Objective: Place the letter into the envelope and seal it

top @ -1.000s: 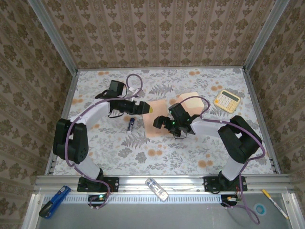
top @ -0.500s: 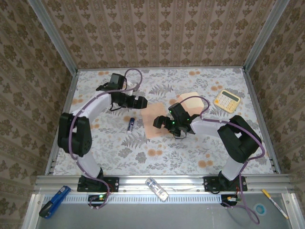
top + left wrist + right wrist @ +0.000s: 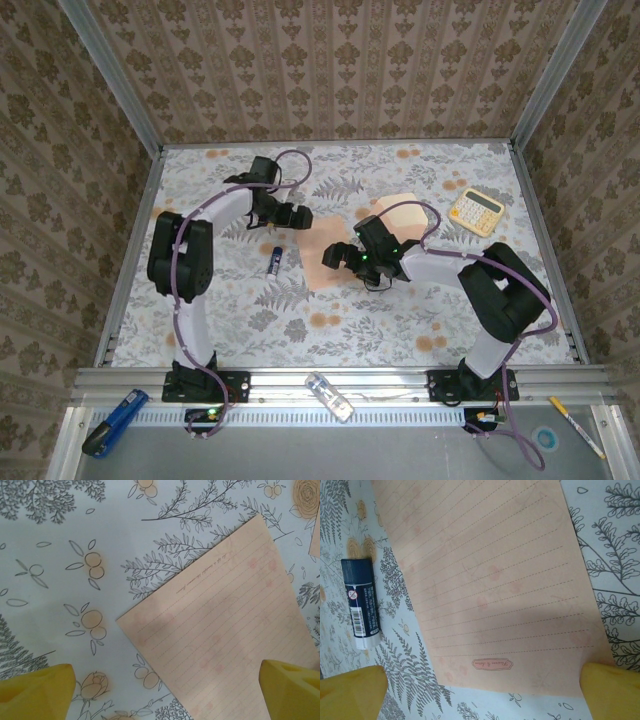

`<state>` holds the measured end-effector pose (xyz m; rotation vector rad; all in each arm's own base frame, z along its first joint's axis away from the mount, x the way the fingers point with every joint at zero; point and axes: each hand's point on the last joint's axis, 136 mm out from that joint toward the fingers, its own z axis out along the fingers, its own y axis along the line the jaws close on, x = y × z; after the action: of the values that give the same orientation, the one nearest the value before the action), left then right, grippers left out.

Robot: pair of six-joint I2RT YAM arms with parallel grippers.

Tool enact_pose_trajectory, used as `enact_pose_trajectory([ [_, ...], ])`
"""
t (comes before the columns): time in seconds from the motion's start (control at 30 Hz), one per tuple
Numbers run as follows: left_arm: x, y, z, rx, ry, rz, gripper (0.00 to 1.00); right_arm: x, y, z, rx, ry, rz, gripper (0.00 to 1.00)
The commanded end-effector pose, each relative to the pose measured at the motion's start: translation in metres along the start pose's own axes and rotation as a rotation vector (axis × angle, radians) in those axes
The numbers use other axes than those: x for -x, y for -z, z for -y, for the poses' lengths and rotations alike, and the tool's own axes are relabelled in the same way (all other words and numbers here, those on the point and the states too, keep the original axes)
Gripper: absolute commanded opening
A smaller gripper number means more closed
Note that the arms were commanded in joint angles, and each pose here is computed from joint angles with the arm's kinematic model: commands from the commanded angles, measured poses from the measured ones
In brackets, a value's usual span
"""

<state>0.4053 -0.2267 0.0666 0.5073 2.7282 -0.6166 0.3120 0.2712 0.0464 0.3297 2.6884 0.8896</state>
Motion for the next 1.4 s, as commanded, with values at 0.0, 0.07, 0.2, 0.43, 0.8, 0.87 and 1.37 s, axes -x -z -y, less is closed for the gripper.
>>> enact_pose_trajectory([
  [0.0,0.007,-0.007,0.0,0.019,-0.001,0.01,0.94,0.001,0.006,0.009,-0.033,-0.004,0.022,1.0],
  [0.07,0.004,-0.012,0.001,0.023,0.006,0.007,0.95,0.001,0.007,0.009,-0.033,-0.007,0.023,1.0],
  [0.2,0.001,-0.017,0.004,0.008,0.022,0.015,0.95,0.001,0.007,0.009,-0.033,-0.004,0.022,1.0],
  [0.43,-0.003,-0.027,0.008,0.002,0.02,0.007,0.95,0.001,0.007,0.009,-0.035,-0.004,0.021,1.0],
  [0.8,-0.006,-0.036,0.005,0.021,0.019,-0.004,0.96,0.0,0.005,0.01,-0.035,-0.005,0.016,1.0],
  [0.87,-0.008,-0.037,0.003,0.031,0.019,-0.008,0.96,0.001,0.006,0.009,-0.035,-0.003,0.019,1.0],
  [1.37,-0.023,-0.046,0.027,-0.092,0.019,-0.055,0.97,0.0,0.005,0.009,-0.035,-0.002,0.014,1.0],
])
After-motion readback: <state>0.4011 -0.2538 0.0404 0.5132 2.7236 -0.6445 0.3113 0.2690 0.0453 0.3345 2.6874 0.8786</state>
